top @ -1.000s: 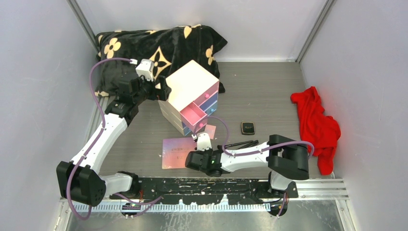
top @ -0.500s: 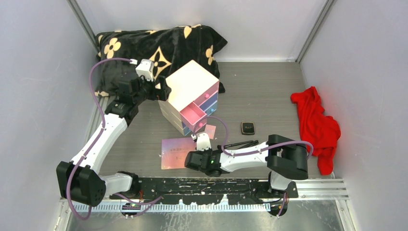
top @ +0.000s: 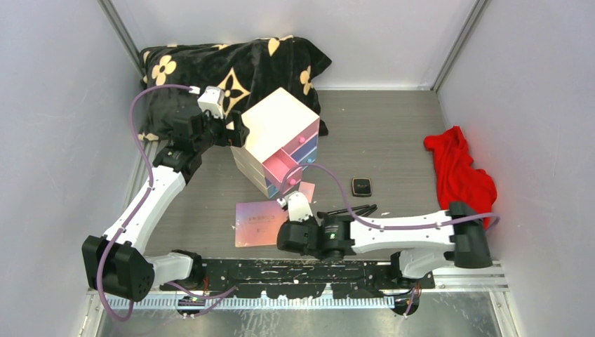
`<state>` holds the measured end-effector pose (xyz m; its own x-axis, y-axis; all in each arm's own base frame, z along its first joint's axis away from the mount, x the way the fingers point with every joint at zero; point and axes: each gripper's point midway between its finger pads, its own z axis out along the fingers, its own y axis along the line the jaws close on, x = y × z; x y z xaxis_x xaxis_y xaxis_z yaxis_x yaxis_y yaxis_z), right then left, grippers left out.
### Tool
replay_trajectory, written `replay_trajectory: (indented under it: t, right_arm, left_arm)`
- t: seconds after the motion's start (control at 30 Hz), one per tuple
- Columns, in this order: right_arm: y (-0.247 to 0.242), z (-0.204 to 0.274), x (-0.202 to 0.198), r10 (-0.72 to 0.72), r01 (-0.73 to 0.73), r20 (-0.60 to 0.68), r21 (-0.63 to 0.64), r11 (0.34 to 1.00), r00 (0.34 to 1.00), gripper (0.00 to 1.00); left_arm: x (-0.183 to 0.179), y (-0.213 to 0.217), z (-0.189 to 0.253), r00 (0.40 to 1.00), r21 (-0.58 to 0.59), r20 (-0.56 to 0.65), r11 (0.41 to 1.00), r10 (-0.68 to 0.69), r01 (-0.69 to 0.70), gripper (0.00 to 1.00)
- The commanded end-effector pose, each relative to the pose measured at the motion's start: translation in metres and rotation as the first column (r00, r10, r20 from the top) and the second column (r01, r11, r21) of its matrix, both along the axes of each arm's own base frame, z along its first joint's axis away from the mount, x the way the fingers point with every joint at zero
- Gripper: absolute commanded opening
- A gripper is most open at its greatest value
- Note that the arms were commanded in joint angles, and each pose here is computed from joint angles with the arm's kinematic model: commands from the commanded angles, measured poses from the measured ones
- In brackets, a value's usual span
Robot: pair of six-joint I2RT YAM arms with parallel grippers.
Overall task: Organize the makeup
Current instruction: Pick up the lipstick at the center of the board, then place the lipstick in the drawer.
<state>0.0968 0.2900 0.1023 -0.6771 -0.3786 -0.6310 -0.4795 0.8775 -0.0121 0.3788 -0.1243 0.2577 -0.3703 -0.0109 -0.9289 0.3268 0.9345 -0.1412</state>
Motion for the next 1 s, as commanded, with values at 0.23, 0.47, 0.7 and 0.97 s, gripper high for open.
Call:
replay_trajectory:
  t: [0.23,0.47,0.7,0.97]
  right_arm:
    - [-0.025,0.165,-0.008,0.141,-0.142,0.017,0.062,0.988,0.99,0.01]
    - [-0.007,0.187,0.021,0.162,-0.16,0.03,-0.054,0.986,0.986,0.01]
    - [-0.008,0.193,0.062,0.137,-0.137,0.003,-0.028,0.99,0.991,0.01]
    - [0.002,0.21,0.094,0.171,-0.17,0.025,-0.021,0.985,0.985,0.01]
  left_arm:
    - [-0.007,0.006,-0.004,1.0,0.033,-0.013,0.999,0.007,-0.006,1.0]
    - [-0.01,0.005,-0.001,1.0,0.026,-0.006,1.0,0.001,-0.001,1.0]
    - [-0.008,0.004,0.0,1.0,0.02,-0.002,1.0,-0.003,0.004,1.0]
    - [-0.007,0.003,0.001,1.0,0.021,0.001,1.0,-0.004,0.004,1.0]
